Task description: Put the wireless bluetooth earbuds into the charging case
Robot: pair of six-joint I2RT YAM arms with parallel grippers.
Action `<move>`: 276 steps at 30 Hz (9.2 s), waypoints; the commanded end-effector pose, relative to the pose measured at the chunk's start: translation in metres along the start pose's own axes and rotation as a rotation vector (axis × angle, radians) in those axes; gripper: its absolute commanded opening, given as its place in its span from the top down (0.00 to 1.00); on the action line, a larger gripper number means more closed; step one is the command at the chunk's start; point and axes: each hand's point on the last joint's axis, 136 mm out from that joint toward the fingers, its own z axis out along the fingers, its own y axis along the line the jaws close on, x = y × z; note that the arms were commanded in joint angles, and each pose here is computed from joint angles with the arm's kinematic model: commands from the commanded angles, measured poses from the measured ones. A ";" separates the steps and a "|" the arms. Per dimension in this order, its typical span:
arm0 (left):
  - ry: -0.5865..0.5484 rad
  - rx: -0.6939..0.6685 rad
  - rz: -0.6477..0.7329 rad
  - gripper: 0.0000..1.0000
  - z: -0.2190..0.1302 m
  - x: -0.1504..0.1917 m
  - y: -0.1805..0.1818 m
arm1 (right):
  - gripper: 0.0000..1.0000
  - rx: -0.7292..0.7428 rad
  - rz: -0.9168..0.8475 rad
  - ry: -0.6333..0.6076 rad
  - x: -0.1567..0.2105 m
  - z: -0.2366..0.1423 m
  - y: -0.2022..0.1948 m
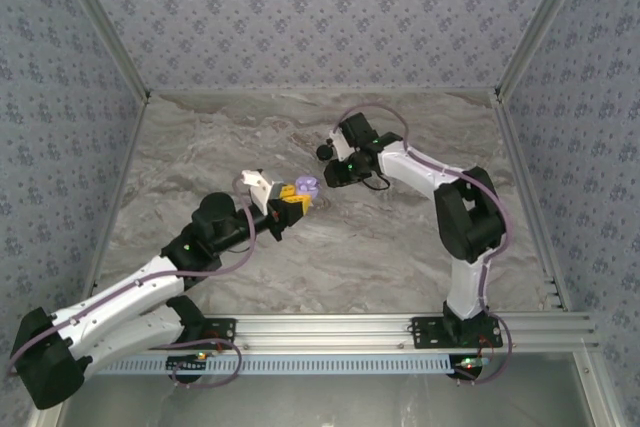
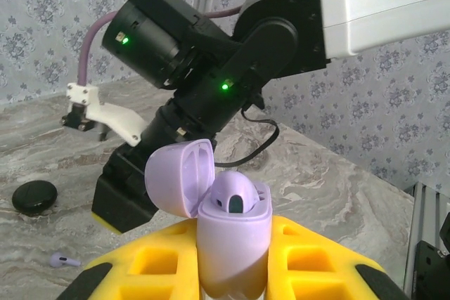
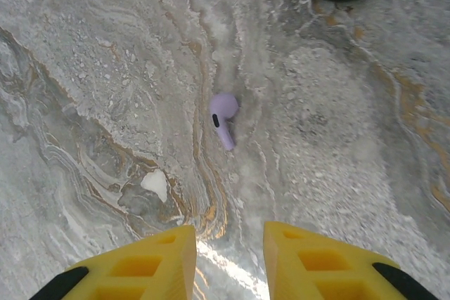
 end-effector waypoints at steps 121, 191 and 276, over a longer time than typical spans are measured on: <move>-0.031 -0.028 0.007 0.89 -0.003 -0.004 0.003 | 0.61 0.362 0.170 0.218 0.064 0.016 -0.050; -0.007 -0.037 -0.002 0.89 0.002 0.001 0.006 | 0.69 0.341 0.091 0.357 0.093 0.037 -0.040; -0.087 -0.092 -0.031 0.90 0.057 0.056 0.055 | 0.76 -0.372 0.057 -0.419 -0.013 -0.143 0.090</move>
